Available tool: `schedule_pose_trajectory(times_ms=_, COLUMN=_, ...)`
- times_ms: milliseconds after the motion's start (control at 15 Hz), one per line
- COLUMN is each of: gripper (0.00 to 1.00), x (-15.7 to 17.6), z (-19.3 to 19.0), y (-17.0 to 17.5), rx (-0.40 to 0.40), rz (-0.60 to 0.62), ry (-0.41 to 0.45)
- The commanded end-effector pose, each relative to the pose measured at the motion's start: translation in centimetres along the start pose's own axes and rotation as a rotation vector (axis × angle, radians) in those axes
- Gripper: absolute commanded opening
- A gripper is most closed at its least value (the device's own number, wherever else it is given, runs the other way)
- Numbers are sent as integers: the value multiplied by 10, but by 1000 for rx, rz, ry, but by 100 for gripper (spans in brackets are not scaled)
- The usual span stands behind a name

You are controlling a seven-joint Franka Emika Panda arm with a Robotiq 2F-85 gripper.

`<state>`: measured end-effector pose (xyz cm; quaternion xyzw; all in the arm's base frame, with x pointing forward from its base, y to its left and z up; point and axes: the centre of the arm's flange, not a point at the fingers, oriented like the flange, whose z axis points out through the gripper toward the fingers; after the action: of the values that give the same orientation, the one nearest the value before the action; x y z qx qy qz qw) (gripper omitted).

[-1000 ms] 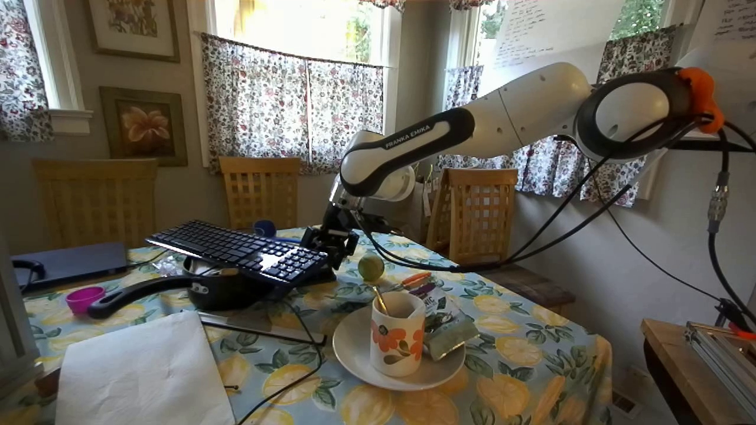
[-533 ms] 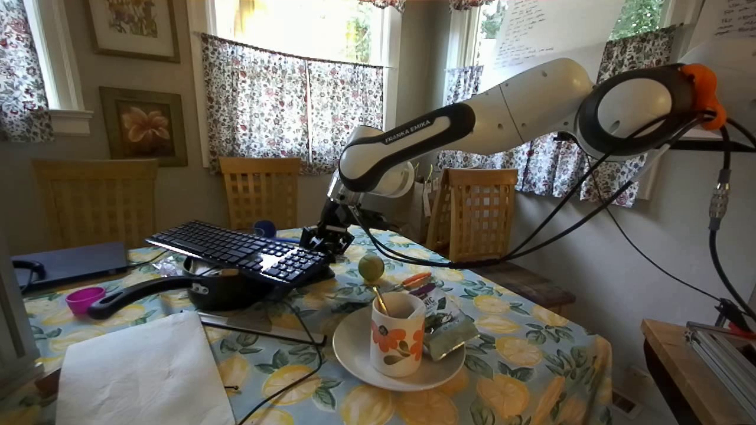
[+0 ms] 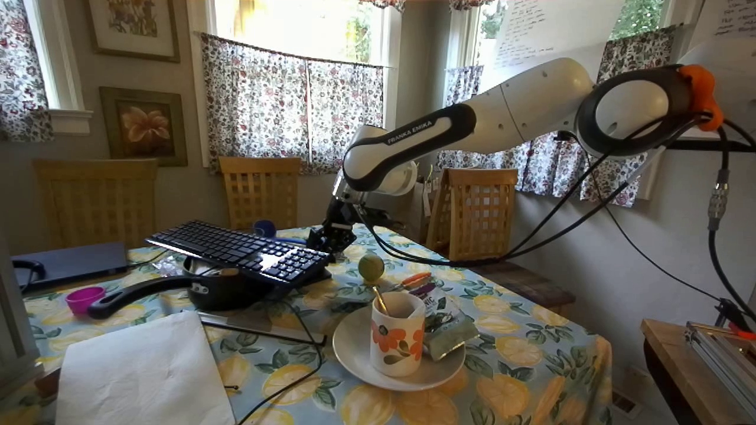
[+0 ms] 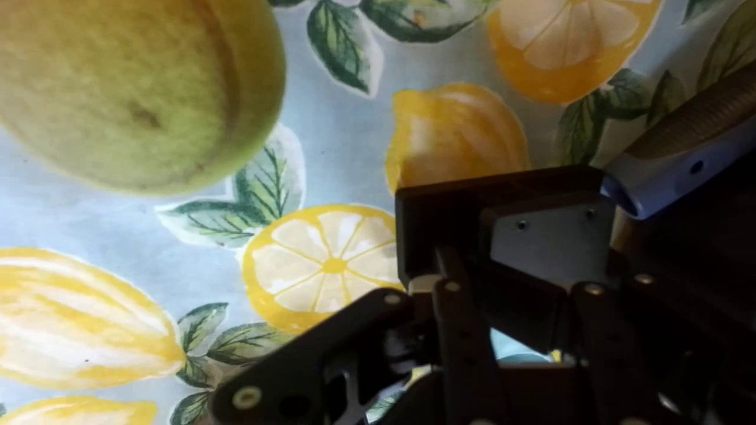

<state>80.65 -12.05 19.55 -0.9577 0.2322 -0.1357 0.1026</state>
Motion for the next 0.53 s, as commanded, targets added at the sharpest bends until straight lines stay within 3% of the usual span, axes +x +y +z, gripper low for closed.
schedule_pose_trajectory(times_ms=0, gripper=1, x=-7, z=-8, y=7, rx=-36, rz=-9, ry=-18)
schedule_pose_trajectory(times_ms=67, gripper=29, x=-8, z=-8, y=9, rx=-41, rz=-16, ry=-26)
schedule_pose_trajectory(times_ms=200, gripper=36, x=-13, z=-12, y=9, rx=-31, rz=-62, ry=-37)
schedule_pose_trajectory(times_ms=467, gripper=64, x=-17, z=-20, y=7, rx=20, rz=-201, ry=2)
